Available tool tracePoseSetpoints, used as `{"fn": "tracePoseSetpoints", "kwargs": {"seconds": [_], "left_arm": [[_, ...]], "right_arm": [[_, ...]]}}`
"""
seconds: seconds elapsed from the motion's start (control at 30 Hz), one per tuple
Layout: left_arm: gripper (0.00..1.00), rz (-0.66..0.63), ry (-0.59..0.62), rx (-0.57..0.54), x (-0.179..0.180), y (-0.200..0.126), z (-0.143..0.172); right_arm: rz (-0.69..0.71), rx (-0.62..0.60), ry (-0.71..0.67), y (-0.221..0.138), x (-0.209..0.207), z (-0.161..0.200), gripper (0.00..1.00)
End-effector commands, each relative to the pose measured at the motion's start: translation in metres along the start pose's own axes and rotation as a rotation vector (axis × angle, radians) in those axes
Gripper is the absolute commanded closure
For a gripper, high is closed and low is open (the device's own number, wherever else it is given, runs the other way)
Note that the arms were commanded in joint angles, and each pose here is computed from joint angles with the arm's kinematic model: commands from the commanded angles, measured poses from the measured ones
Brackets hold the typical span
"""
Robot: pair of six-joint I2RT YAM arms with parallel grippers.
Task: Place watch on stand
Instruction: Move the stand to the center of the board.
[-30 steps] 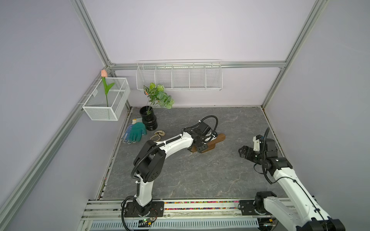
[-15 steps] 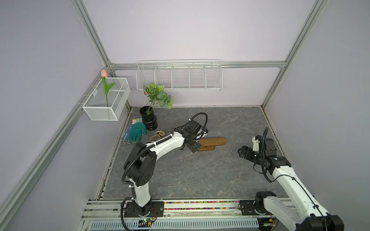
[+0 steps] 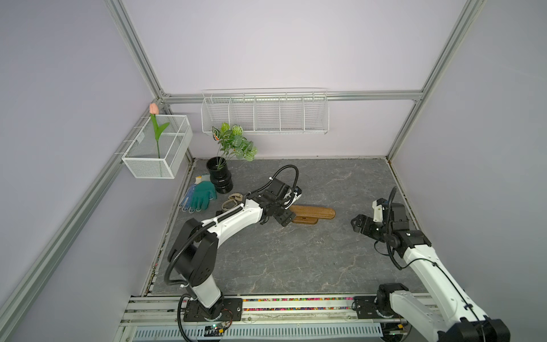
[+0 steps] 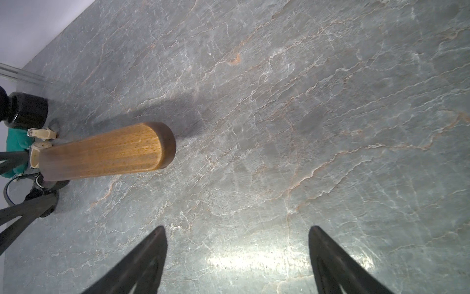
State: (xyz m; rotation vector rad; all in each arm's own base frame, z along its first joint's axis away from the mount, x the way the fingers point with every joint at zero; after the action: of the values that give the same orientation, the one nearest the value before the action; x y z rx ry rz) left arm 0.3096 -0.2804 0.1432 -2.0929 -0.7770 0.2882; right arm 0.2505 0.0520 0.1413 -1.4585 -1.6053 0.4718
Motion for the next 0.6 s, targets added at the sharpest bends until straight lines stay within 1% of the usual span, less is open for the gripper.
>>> {"fn": "tracePoseSetpoints", "kwargs": {"seconds": [0.0,0.07,0.13,0.23,0.33,0.43,0.47,0.5,0.57], "left_arm": [[0.15,-0.004,-0.122,-0.189,0.005,-0.023,-0.022],[0.16,-0.029,-0.195,-0.258,0.015,-0.036,-0.026],[0.16,-0.095,-0.268,-0.324,0.026,-0.050,-0.030],[0.15,-0.237,-0.474,-0.389,0.050,-0.072,-0.018],[0.15,-0.419,-0.606,-0.371,0.074,-0.095,0.005],[0.16,-0.547,-0.737,-0.287,0.105,-0.112,0.036],[0.17,-0.598,-0.801,-0.265,0.118,-0.118,0.048],[0.17,-0.634,-0.860,-0.253,0.129,-0.124,0.058],[0.21,-0.622,-0.975,-0.259,0.145,-0.128,0.069]], "right_arm": [[-0.016,0.022,-0.024,0.002,0.008,0.001,0.12],[-0.029,0.048,-0.031,0.008,0.015,0.003,0.12],[-0.040,0.059,-0.045,0.011,0.023,0.004,0.11],[-0.064,0.057,-0.081,0.014,0.042,0.006,0.11],[-0.084,0.058,-0.113,0.017,0.057,0.008,0.12],[-0.085,0.065,-0.153,0.021,0.066,0.009,0.12],[-0.088,0.067,-0.165,0.023,0.069,0.010,0.12],[-0.093,0.068,-0.178,0.024,0.071,0.011,0.11],[-0.098,0.069,-0.192,0.024,0.074,0.012,0.11]]}}
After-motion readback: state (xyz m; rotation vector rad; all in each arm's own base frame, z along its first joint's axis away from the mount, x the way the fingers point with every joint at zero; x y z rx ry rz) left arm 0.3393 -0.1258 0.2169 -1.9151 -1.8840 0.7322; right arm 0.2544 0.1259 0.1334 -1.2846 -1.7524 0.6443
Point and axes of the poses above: each gripper's point midway between its finger pads, its own y axis out along the fingers, its own x axis along the line the jaws close on, z = x × y, the point moved 2 cm from there along -y, back along the fingers, and after that the axes turned 4 degrees about -y, right-handed, at the moved point
